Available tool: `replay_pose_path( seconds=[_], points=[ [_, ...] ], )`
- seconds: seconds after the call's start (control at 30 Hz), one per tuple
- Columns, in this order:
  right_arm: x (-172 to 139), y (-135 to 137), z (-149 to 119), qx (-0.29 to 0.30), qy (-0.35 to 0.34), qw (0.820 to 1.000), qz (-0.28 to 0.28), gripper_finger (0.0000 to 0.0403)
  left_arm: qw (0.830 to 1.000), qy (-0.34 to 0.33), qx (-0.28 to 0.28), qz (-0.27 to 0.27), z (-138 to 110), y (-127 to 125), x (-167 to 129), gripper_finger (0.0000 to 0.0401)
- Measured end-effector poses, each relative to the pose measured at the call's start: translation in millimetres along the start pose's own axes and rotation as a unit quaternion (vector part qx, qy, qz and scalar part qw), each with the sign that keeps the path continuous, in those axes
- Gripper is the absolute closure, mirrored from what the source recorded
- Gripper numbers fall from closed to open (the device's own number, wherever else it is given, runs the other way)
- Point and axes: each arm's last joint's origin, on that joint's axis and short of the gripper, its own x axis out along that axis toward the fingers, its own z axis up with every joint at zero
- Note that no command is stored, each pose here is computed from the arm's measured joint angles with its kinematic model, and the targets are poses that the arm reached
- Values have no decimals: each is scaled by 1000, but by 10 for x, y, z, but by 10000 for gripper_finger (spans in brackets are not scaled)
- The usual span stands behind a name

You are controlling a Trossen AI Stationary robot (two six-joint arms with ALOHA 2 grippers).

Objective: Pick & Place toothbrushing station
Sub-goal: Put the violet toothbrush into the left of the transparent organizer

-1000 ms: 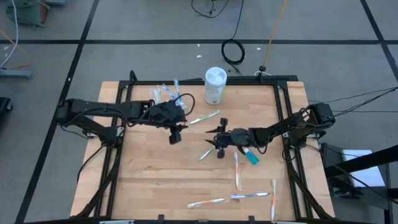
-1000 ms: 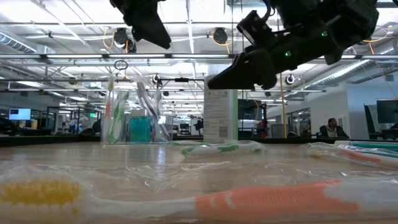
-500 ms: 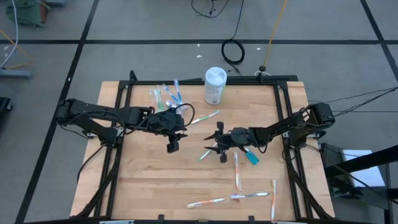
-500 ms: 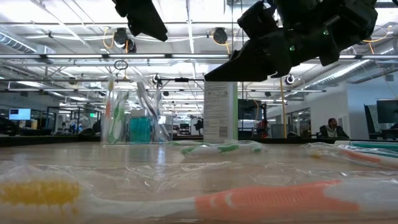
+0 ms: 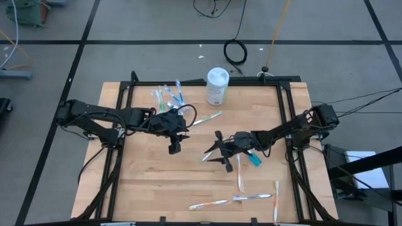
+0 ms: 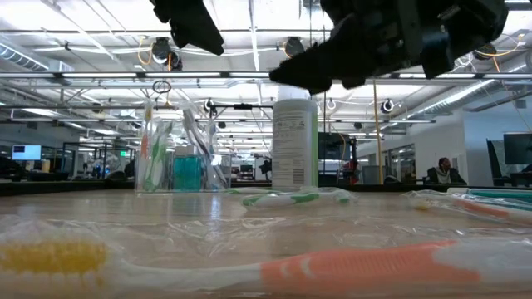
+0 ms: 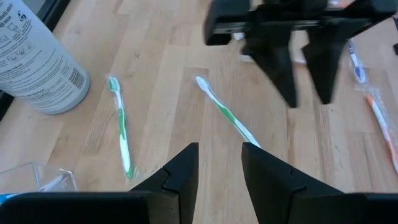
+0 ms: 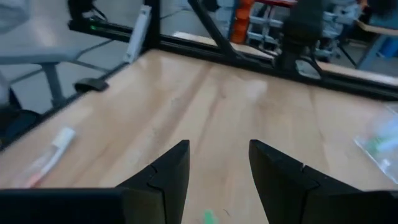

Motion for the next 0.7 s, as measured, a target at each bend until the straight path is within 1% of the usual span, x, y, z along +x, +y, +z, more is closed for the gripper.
replay_pose_path(
  seconds=[0.1, 0.17, 0.2, 0.3, 0.37, 0.43, 0.47, 0.6, 0.7],
  points=[
    [51, 89, 83, -19, 8, 1000, 16, 246, 1000, 0, 0, 0, 0, 0, 0, 272],
    [90, 131, 155, -18, 18, 999, 22, 246, 1000, 0, 1, 0, 0, 0, 0, 272],
    [109, 146, 186, -10, 28, 999, 15, 246, 1000, 0, 2, 0, 0, 0, 0, 272],
    [112, 158, 251, 37, 93, 994, -37, 245, 1000, 1, 2, 0, -1, 0, 0, 272],
    [91, 149, 280, 62, 142, 985, -75, 245, 1000, 3, 2, 1, -7, 1, 0, 272],
    [26, 139, 275, 76, 187, 975, -98, 245, 1000, 5, 3, 1, -11, 2, 0, 272],
    [-4, 140, 270, 81, 201, 971, -100, 245, 1000, 7, 3, 1, -13, 2, 0, 272],
    [-86, 159, 321, 110, 212, 966, -101, 245, 1000, 14, 4, 2, -27, 4, 1, 272],
    [-98, 172, 348, 112, 209, 968, -75, 245, 1000, 14, 4, 5, -28, 5, 0, 272]
  ],
)
